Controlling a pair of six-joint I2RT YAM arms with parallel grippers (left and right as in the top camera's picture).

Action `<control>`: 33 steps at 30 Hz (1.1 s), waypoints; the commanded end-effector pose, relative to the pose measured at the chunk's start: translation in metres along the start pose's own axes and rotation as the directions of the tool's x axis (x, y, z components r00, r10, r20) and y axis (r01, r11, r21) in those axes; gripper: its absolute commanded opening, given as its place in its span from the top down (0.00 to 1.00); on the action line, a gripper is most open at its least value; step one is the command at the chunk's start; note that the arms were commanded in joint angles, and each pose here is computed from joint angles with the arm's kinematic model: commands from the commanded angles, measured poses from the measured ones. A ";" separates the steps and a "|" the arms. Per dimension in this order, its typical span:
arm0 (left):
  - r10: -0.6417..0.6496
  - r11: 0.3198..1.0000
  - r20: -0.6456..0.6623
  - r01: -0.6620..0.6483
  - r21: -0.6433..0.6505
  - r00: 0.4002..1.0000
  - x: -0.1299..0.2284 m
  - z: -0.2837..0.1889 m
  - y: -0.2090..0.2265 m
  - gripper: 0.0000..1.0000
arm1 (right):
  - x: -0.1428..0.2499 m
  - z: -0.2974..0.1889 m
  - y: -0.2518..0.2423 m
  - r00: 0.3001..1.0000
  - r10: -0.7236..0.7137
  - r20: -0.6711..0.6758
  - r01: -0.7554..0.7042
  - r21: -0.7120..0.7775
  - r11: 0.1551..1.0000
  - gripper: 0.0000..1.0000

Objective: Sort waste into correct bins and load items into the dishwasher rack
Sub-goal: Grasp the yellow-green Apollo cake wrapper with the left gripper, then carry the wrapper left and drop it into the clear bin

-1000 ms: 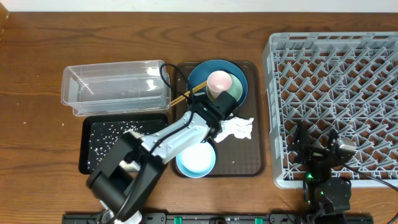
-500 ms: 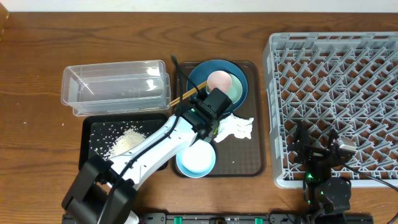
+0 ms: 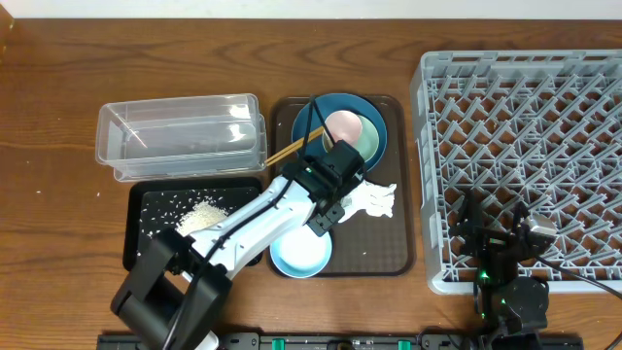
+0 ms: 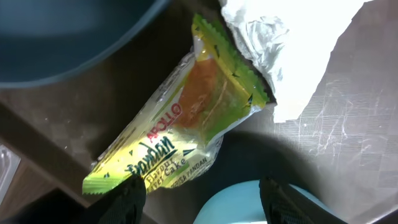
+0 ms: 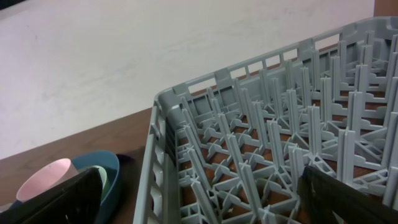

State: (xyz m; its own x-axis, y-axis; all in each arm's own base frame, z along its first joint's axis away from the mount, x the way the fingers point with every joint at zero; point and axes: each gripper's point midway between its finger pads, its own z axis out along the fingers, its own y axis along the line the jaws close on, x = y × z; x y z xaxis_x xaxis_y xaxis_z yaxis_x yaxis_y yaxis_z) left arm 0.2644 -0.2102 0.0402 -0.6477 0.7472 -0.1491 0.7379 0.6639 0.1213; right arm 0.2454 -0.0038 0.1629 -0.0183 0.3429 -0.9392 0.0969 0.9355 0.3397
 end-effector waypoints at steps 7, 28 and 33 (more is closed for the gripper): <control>0.041 0.999 -0.034 -0.040 0.021 0.999 0.002 0.027 -0.005 0.38 | -0.001 0.000 -0.003 1.000 -0.005 0.005 0.005 0.015 1.000 0.01; 0.039 0.998 -0.021 -0.038 0.051 0.999 -0.002 0.047 -0.012 0.52 | -0.001 0.000 -0.003 1.000 -0.005 0.005 0.005 0.015 1.000 0.01; 0.039 0.998 -0.028 -0.038 0.040 0.999 -0.001 0.050 -0.010 0.61 | -0.001 0.000 -0.003 1.000 -0.005 0.005 0.005 0.015 1.000 0.01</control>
State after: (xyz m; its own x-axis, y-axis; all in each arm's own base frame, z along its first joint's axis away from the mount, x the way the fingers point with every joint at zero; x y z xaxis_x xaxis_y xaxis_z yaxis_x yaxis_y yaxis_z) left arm 0.2707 -0.2265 0.0012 -0.6203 0.7693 -0.1529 0.7681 0.6353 0.0806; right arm 0.2454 -0.0038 0.1628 -0.0186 0.3428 -0.9392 0.0970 0.9356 0.3396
